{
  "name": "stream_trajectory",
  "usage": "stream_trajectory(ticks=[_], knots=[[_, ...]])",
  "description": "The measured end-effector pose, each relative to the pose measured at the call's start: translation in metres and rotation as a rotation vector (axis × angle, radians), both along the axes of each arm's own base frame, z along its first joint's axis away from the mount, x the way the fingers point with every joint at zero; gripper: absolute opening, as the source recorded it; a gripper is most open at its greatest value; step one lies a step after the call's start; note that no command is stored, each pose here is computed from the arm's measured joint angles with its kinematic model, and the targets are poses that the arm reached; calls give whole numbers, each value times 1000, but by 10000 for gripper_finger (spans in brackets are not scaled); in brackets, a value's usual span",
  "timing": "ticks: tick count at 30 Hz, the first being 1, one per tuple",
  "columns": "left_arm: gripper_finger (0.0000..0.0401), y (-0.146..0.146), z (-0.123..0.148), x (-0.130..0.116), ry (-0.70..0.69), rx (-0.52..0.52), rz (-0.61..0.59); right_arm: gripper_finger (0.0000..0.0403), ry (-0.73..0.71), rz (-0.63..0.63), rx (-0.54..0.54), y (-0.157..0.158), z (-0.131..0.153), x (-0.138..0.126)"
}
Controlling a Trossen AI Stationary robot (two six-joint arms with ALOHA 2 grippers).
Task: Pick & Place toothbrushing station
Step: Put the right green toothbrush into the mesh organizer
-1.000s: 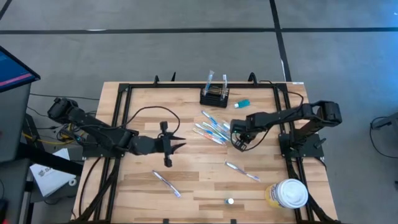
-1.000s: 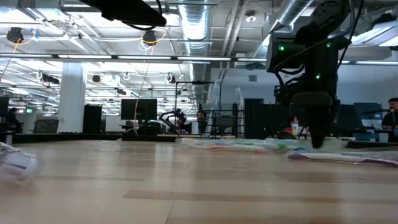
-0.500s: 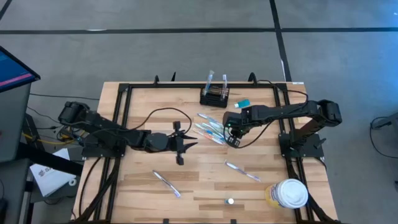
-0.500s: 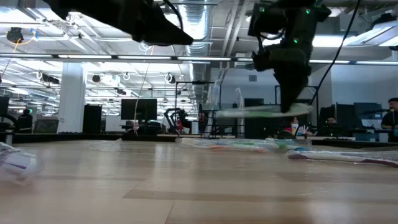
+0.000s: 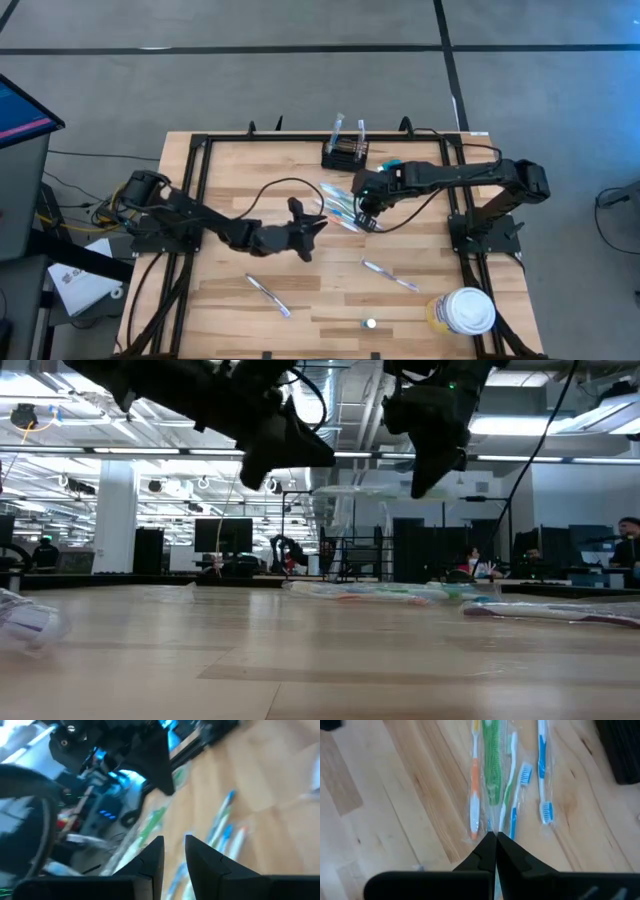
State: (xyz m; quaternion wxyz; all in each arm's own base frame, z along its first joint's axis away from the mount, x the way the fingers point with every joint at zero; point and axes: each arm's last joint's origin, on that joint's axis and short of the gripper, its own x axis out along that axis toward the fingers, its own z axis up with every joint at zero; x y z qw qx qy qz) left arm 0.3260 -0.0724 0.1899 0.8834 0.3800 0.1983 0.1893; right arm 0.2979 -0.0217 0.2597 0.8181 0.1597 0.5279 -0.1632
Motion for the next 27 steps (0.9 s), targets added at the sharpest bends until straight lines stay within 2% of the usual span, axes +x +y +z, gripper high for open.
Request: stream_trajectory(ticks=[5, 14, 27], knots=[[72, -6, 0, 12, 51, 134, 41, 0, -50, 16, 34, 1, 3, 4], [80, -10, -3, 31, 154, 317, 11, 0, -112, 51, 82, 3, 5, 10], [157, -1, -3, 36, 204, 409, 11, 0, -209, 87, 124, 4, 10, 17]])
